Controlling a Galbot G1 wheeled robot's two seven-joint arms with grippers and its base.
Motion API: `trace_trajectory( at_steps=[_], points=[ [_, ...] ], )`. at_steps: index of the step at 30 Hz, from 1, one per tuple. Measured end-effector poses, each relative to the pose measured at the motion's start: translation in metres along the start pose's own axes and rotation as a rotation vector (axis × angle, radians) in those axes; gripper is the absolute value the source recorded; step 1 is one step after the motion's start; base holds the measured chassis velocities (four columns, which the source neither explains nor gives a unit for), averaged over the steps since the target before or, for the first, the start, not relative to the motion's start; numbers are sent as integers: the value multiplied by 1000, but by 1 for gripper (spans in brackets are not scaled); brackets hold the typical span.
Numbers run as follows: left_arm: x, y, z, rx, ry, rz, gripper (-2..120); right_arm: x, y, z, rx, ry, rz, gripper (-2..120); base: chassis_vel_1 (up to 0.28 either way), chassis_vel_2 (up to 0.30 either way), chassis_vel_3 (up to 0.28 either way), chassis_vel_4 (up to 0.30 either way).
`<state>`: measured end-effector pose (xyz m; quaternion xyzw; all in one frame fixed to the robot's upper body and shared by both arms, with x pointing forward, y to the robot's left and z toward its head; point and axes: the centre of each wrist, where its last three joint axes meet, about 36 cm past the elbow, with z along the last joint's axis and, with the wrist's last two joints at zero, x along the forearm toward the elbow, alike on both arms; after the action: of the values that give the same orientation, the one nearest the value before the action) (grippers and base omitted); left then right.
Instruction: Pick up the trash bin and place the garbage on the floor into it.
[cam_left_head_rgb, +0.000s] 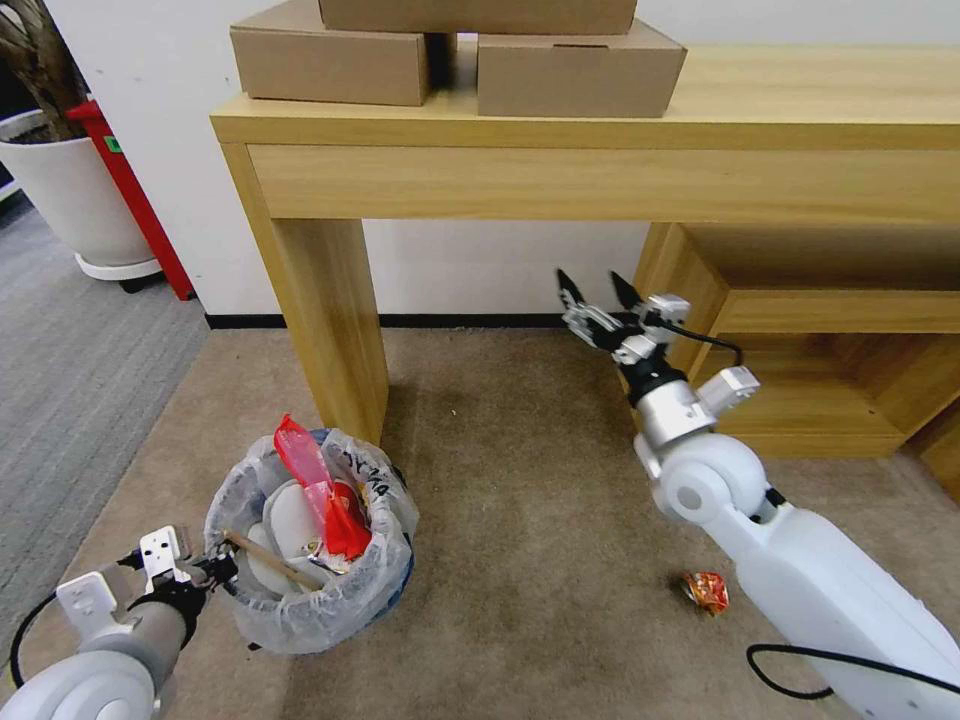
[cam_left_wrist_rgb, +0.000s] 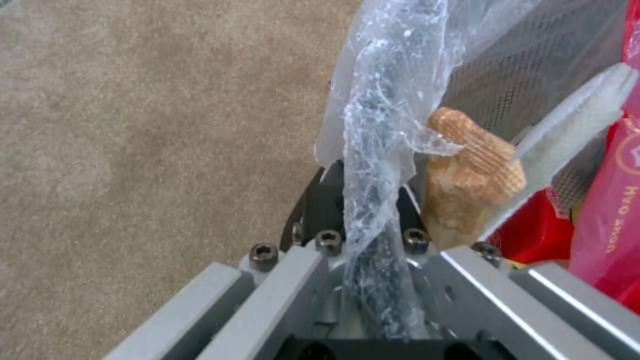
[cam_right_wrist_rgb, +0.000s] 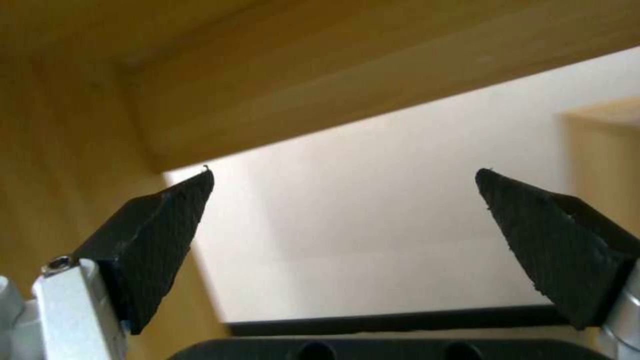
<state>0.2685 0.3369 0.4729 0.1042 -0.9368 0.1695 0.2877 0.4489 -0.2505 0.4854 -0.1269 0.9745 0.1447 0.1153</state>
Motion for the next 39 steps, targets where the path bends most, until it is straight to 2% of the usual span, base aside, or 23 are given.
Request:
trace_trajectory(
  at_steps=[5,7,12,18,27,39],
  points=[
    [-1,0,-1,1,-3,3,1,16,-13,-5,47,-37,76,100,0,0,0,0],
    [-2,0,-1,2,-5,4,1,32,-19,-15,66,-85,95,100,0,0,0,0],
    [-2,0,-2,4,-8,8,1,72,-16,-29,112,-126,158,100,0,0,0,0],
    [-2,-1,-1,4,-7,12,1,105,-21,-23,179,-133,196,100,0,0,0,0],
    [-1,-2,1,-4,-5,14,1,104,-19,-13,172,-97,252,100,0,0,0,0],
    [0,-1,5,-9,2,7,1,104,-18,-5,164,-89,266,100,-3,-3,-5,-2]
  ],
)
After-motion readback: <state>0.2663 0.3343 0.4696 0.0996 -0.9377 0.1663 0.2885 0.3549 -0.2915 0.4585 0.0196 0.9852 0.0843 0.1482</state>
